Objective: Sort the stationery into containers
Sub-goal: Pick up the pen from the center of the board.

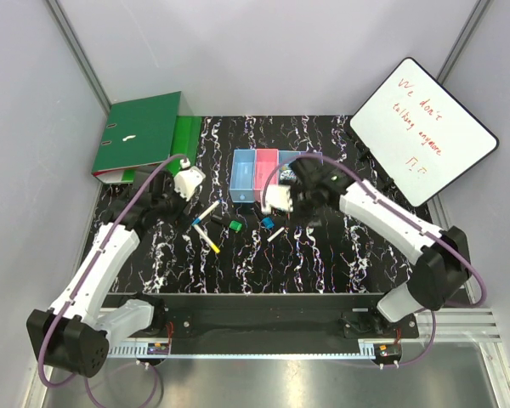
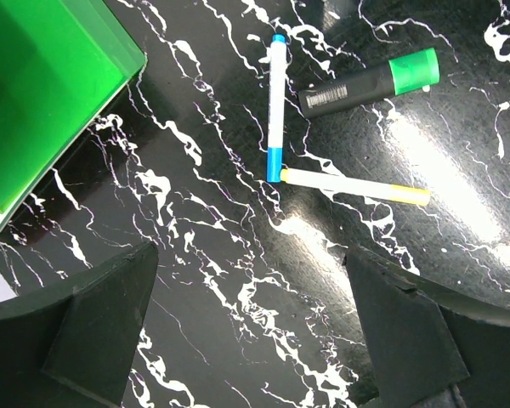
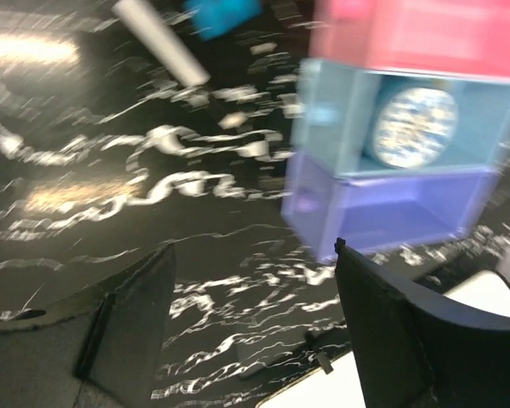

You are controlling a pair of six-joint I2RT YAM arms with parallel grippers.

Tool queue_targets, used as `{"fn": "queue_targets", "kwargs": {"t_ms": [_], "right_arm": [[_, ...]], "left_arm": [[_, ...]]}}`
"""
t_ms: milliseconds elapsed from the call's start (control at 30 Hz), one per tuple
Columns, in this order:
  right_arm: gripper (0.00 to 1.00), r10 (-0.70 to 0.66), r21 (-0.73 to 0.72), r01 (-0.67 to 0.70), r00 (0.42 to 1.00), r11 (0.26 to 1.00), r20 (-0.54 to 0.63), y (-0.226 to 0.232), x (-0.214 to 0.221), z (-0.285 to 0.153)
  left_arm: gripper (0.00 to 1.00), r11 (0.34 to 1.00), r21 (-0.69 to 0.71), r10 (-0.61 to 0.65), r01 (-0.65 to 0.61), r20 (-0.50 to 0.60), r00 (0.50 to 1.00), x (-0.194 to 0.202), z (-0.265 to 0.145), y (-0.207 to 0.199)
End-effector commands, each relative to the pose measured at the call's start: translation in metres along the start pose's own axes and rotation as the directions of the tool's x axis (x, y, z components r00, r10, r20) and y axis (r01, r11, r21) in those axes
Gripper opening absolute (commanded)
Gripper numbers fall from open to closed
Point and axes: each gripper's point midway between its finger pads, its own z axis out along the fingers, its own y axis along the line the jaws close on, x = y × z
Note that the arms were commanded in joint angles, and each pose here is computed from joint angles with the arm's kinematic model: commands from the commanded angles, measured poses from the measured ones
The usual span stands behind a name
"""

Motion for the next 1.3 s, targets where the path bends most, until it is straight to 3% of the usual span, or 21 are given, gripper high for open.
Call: {"fn": "queue_targets", "kwargs": {"t_ms": [0, 233, 533, 1267], "right_arm": [[0.81, -0.19, -0.102, 0.182, 0.978, 0.978, -0.082, 0.035, 0.018, 0.022], [0.79, -0.174, -0.042, 0.171, 0.982, 0.984, -0.07, 0.009, 0.004, 0.056], [0.78, -0.237, -0.112, 0.229, 0.969, 0.967, -0.066, 0.014, 0.006, 0.1], [0.66, -0.315, -0.238, 0.307, 0.949, 0.922, 0.001, 0.039, 0.008, 0.148]], "left_arm": [[0.99, 0.999, -0.042, 0.0, 0.004, 0.089, 0.996, -0.024, -0.019, 0.006], [0.99, 0.999, -0.052, -0.009, 0.014, 0.082, 0.997, -0.017, -0.021, 0.004], [0.99, 0.998, -0.064, 0.003, 0.001, 0.064, 0.998, -0.017, -0.018, 0.008], [0.99, 0.999, -0.048, -0.012, 0.014, 0.042, 0.999, -0.023, -0.008, 0.012]]}}
